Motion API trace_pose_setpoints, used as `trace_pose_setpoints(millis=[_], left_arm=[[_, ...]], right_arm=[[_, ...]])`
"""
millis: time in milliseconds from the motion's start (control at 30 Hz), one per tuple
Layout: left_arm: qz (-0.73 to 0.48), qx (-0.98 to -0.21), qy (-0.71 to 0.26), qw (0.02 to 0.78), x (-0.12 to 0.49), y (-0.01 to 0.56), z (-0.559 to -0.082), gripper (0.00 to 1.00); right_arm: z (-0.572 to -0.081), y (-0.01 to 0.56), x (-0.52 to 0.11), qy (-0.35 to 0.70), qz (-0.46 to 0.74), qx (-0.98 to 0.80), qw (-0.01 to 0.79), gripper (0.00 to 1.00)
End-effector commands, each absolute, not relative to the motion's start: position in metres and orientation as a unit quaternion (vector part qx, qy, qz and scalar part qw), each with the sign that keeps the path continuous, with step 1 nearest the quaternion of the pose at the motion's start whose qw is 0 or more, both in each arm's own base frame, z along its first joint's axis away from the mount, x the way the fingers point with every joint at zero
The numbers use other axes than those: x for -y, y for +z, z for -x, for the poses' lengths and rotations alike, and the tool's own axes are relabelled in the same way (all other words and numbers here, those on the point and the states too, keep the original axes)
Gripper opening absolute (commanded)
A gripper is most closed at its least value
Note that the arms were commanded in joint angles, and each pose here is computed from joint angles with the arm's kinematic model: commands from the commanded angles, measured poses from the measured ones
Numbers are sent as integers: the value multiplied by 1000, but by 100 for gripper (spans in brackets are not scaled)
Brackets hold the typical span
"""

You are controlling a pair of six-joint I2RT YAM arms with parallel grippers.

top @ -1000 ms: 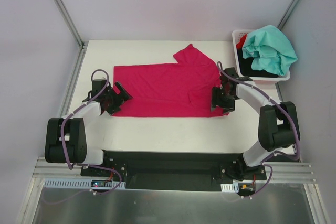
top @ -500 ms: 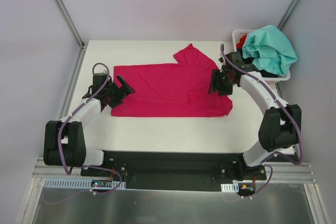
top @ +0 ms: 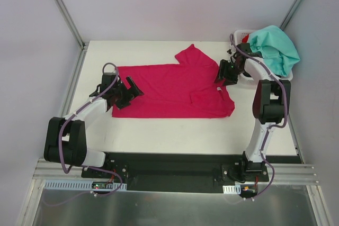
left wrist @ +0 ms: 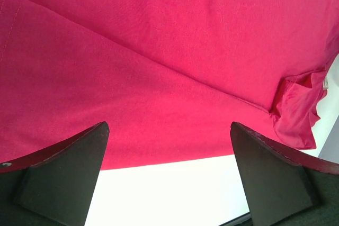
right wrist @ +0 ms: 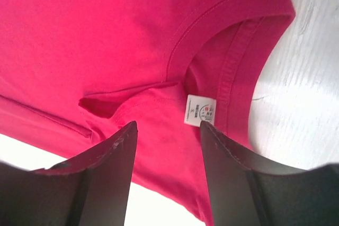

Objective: Fold and stack the t-shirts

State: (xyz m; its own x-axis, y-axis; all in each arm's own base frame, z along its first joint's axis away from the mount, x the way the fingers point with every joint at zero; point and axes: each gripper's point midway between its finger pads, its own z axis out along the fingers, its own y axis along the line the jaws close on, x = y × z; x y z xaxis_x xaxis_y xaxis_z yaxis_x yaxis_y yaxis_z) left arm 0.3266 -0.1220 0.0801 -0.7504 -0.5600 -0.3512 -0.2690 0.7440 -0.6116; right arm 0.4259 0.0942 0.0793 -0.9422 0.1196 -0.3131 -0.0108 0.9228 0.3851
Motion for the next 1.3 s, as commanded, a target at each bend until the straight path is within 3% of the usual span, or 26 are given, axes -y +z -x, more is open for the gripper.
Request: trace_pose_setpoints(millis=[0, 800, 867, 933, 1067, 1267], left_arm=[[233, -891, -277, 275, 124, 89, -335, 99], [226, -894, -275, 272, 125, 89, -335, 99], [226, -894, -274, 272, 125, 90, -335, 99], [225, -895, -274, 272, 125, 90, -335, 99], [228, -894, -275, 269, 126, 90, -335, 99], [211, -893, -286, 276, 134, 101, -340, 99]], right_arm=[[-434, 83, -100, 229, -14, -960, 160, 54], [-443, 42, -117, 269, -5, -956, 118, 52], [-445, 43, -117, 272, -6, -955, 118, 49], [-446, 46, -118, 270, -5, -955, 118, 39], [-443, 48, -119, 272, -5, -955, 115, 29], [-440, 52, -121, 272, -3, -955, 116, 25]])
